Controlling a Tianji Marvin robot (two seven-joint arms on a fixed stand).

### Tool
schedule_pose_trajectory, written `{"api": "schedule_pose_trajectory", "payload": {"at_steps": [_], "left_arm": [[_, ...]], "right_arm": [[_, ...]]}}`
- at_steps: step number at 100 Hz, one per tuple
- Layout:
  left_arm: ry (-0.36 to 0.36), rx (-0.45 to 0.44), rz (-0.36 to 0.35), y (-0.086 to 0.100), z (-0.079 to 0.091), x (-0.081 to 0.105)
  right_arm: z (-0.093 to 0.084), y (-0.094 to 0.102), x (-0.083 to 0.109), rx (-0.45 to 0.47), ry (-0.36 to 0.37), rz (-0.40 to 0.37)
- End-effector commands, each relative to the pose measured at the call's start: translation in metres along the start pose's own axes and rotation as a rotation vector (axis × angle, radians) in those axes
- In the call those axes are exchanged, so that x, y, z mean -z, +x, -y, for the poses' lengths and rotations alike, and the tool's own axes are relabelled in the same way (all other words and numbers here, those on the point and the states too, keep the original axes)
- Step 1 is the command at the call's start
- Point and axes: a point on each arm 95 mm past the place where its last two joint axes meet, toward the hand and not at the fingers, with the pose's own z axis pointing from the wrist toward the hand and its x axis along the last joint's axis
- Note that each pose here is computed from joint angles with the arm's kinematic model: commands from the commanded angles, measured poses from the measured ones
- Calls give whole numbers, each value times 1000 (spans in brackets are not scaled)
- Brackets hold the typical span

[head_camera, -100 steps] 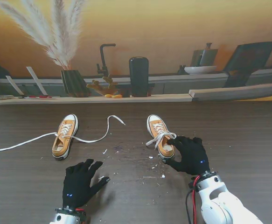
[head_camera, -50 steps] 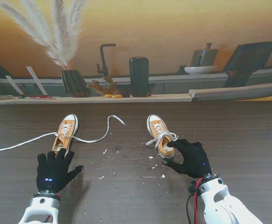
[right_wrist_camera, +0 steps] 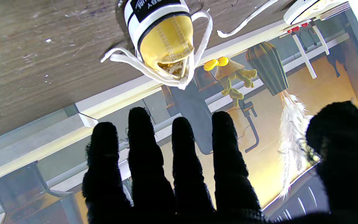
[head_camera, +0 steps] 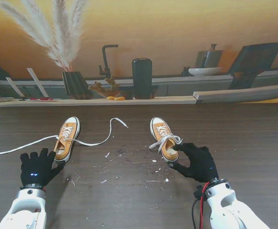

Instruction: Tie the shoelaces into a bow on the shoes

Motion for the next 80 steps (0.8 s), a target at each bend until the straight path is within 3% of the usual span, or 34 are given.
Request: {"api": "schedule_pose_trajectory", "payload": {"at_steps": [1,33,80], "left_arm": [[1,-10,-13,-6,-1,-8],[17,-25,-99,-7,-8,-32],[-46,-52,-181,4,-22,-49]], "right_arm": [[1,3,1,-2,22,-5],[4,7,3,0,50,-12],[3,7,3,-19,49,-11]]}}
